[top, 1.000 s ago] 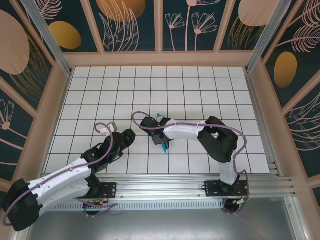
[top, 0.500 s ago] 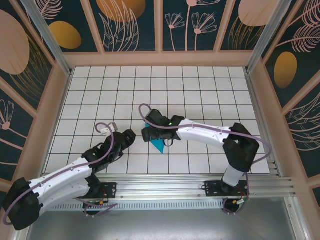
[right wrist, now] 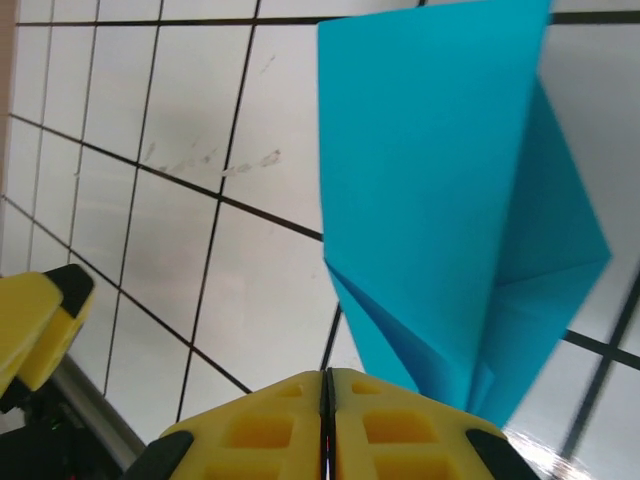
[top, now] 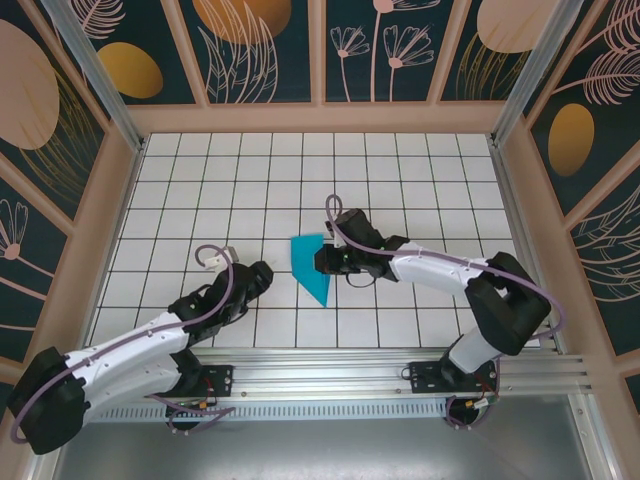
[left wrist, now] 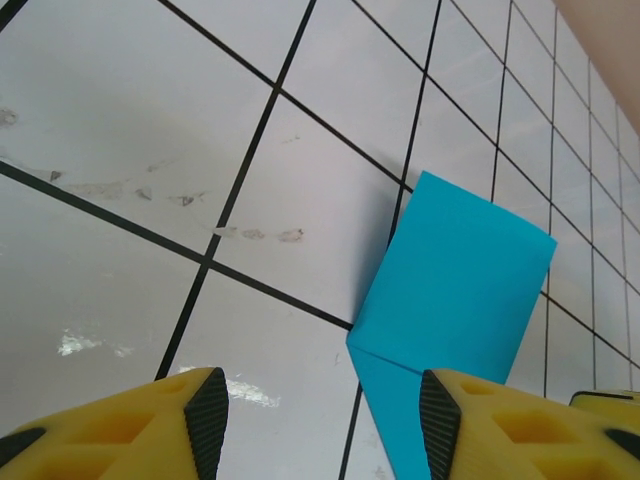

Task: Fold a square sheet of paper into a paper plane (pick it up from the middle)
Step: Fold the wing for the fifth time at the center of the table.

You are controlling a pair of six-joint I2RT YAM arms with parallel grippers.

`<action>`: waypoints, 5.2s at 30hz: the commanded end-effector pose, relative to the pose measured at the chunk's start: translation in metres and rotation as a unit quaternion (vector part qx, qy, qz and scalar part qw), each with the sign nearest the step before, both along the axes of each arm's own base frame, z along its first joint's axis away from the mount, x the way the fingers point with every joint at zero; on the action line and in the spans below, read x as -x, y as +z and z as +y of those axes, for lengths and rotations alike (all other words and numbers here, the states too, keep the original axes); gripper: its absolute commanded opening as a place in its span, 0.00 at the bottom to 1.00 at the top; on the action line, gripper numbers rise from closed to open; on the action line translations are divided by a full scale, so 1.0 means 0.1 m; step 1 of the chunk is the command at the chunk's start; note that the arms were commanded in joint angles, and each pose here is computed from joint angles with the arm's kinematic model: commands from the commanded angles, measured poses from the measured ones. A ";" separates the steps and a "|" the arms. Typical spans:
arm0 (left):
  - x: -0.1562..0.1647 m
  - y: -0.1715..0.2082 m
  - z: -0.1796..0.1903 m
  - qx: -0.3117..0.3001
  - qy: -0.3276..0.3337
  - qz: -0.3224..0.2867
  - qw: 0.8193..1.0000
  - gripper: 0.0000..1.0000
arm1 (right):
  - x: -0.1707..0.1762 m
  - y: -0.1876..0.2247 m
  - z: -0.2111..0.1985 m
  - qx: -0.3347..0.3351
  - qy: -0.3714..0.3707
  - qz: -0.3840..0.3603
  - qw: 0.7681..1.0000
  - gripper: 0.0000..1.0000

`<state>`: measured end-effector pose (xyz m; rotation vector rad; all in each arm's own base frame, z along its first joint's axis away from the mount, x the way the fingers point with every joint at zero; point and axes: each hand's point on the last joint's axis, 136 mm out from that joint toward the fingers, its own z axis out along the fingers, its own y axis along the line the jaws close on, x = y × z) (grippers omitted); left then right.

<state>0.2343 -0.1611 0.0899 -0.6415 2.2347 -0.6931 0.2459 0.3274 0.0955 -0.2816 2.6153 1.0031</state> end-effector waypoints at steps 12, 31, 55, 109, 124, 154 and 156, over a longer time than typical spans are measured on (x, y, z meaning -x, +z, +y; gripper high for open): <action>-0.10 -0.02 -0.38 0.006 -0.066 0.021 0.998 0.57 | -0.07 -0.53 -0.10 -0.021 0.005 0.056 0.998 0.12; -0.31 -0.20 -1.00 0.055 -0.142 0.081 0.985 0.62 | 0.05 -0.97 -0.43 0.003 -0.013 0.092 0.996 0.13; -0.67 -0.41 -1.33 0.101 -0.225 0.081 0.966 0.39 | -0.05 -1.03 -0.45 0.026 -0.004 0.081 0.996 0.14; -0.41 -0.47 -1.22 0.097 -0.189 0.106 0.971 0.45 | 0.10 -1.13 -0.48 0.052 0.046 0.038 0.997 0.11; -0.41 -0.63 -1.20 0.105 -0.209 0.127 0.964 0.18 | -0.07 -0.95 -0.49 0.049 0.031 0.023 0.998 0.16; -0.43 -0.64 -1.24 0.096 -0.206 0.133 0.965 0.10 | 0.34 -1.13 -0.57 0.055 -0.001 0.074 0.996 0.16; -0.41 -0.65 -1.26 0.093 -0.208 0.135 0.964 0.12 | 0.33 -1.10 -0.57 0.058 0.001 0.068 0.996 0.17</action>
